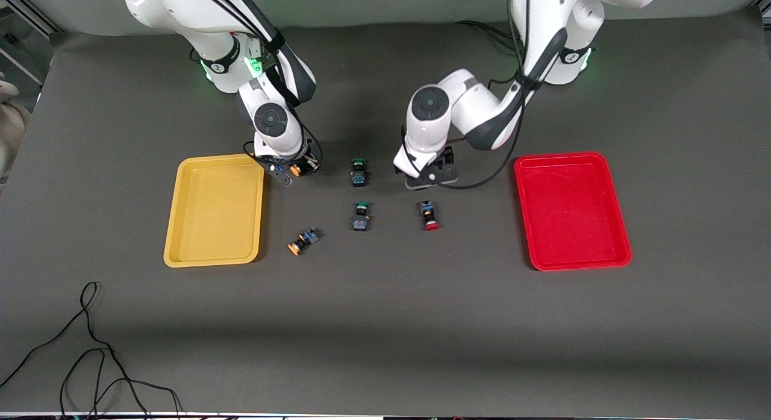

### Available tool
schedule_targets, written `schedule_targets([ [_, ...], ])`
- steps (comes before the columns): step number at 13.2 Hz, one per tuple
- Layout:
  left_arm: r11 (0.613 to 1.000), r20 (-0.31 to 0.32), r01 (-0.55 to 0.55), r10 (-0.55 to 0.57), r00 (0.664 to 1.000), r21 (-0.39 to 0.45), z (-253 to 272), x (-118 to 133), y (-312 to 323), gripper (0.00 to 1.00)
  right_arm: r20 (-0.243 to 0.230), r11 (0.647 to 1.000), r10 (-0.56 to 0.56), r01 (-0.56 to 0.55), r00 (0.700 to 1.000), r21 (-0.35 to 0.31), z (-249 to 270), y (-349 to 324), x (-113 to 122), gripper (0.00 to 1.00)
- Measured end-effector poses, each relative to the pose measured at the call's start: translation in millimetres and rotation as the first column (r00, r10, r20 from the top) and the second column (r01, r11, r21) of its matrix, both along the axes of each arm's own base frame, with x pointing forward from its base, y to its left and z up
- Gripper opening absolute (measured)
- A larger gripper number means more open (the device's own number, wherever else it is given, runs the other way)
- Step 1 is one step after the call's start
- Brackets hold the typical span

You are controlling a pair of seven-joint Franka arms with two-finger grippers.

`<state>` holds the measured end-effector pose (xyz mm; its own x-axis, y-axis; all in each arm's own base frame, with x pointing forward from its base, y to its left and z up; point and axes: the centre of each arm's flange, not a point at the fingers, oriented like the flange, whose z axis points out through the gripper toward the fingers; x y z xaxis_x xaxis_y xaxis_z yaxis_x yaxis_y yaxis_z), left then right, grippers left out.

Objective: Place red and yellow buttons in trays
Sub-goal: 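Grasp the orange button with the right gripper while the left gripper grasps red, then place the orange button with the right gripper while the left gripper places red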

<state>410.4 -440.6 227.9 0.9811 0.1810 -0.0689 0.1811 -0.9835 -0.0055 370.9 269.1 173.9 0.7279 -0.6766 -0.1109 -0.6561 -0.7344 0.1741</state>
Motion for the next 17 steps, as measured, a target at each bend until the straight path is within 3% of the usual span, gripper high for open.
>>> schedule_targets([
  [3, 1.0, -0.006, -0.008, 0.008, 1.0, -0.002, -32.8, -2.0, -0.7, 1.0, 0.017, 1.0, -0.01, 0.01, 1.0, 0.01, 9.2, -1.1, 6.9, 0.41],
  [6, 1.0, -0.014, -0.021, 0.021, 1.0, -0.001, -49.6, -4.0, -1.1, 0.96, 0.015, 0.999, -0.02, 0.02, 1.0, 0.026, 57.9, -21.1, 32.7, 0.41],
  [10, 0.999, -0.004, -0.041, 0.041, 0.999, -0.006, -45.3, 0.7, -4.2, 0.46, 0.018, 0.991, 0.034, -0.036, 0.999, 0.126, 140.7, -123.0, 71.6, 0.41],
  [11, 0.999, 0.001, -0.047, 0.047, 0.999, -0.01, -42.9, 3.9, -4.7, 0.41, 0.021, 0.988, 0.054, -0.057, 0.998, 0.144, 144.8, -149.1, 75.8, 0.41],
  [14, 0.997, 0.01, -0.08, 0.08, 0.997, 0.003, -21.2, 28.2, 1.4, 0.41, 0.008, 0.98, 0.111, -0.111, 0.994, 0.165, 124.0, -228.3, 81.8, 0.41],
  [17, 0.996, 0.041, -0.092, 0.092, 0.995, 0.007, 59.4, 69.4, 31.6, 0.41, 0.011, 0.983, 0.128, -0.129, 0.992, 0.127, 87.5, -258.0, 81.1, 0.41],
])
